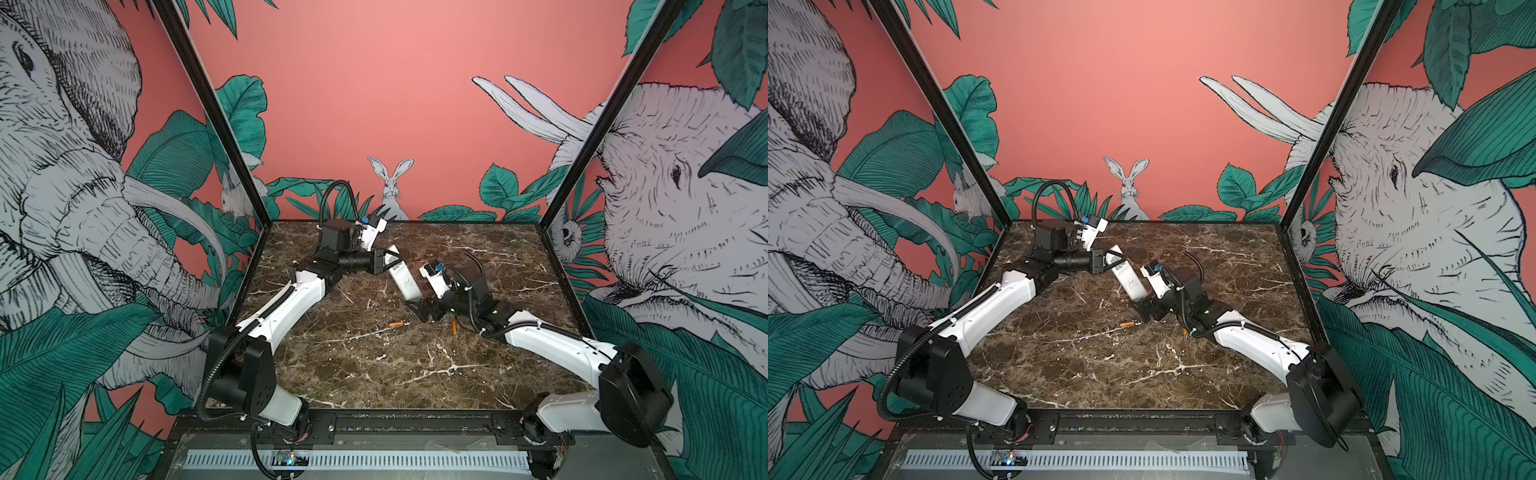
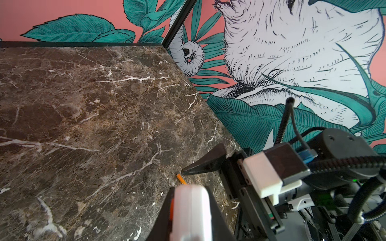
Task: Load the batteries into the remote control
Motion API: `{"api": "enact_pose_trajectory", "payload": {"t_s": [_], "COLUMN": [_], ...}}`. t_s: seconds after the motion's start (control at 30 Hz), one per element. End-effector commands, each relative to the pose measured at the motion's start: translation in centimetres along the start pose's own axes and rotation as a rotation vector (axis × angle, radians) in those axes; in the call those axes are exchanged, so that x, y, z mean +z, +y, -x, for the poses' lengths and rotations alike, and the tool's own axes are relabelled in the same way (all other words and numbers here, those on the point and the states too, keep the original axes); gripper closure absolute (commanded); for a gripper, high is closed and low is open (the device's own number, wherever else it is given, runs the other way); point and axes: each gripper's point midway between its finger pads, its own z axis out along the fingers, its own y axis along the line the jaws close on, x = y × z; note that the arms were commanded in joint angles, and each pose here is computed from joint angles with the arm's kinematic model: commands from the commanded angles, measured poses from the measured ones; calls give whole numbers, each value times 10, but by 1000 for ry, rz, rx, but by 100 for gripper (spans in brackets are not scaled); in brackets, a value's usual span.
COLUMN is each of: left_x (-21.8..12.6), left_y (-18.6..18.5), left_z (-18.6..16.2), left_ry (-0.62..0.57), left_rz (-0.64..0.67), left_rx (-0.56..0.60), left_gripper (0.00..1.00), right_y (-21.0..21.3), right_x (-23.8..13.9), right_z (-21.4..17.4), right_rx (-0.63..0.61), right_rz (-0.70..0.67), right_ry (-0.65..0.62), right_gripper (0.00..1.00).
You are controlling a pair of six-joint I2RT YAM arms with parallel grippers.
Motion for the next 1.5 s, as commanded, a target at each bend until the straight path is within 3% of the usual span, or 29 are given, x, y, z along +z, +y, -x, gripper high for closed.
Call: {"api": "enact_pose_trajectory", "payload": {"t_s": [0.0,0.23,0.4,0.5,0.67,0.77,1.0,1.47], "left_x": [-13,-12,-11,-11,-8,-6,-3,8], "left_y": [-25,-24,-24,-26,-26,-24,-20,-21], "left_z": [14,10,10,10,3,-1,-3,1], "left_ry": [-18,-2,-1,-1,15,22,19,-8], "left_rz": [-38,-43,-51,-61,-82,-80,-78,-124], "left_rx": [9,-10,-14,-11,-18,-23,-14,-9], "left_gripper": [97,96,93,78,45,37,37,75], "right_y": [3,-3,-1,4,9,11,17,20], "right_x": [6,13,9,6,1,0,-1,-6], "right_z": [26,29,32,37,47,52,59,65], "right_rx": [-83,-105,-109,-108,-102,-102,-90,-60], "right_rz": [-32,-119,-113,-91,-74,-59,-27,-13], "right_ry": [-67,-69,-96,-122,-150,-158,-166,-192], "right_gripper": [9,44,57,61,62,62,63,60]}}
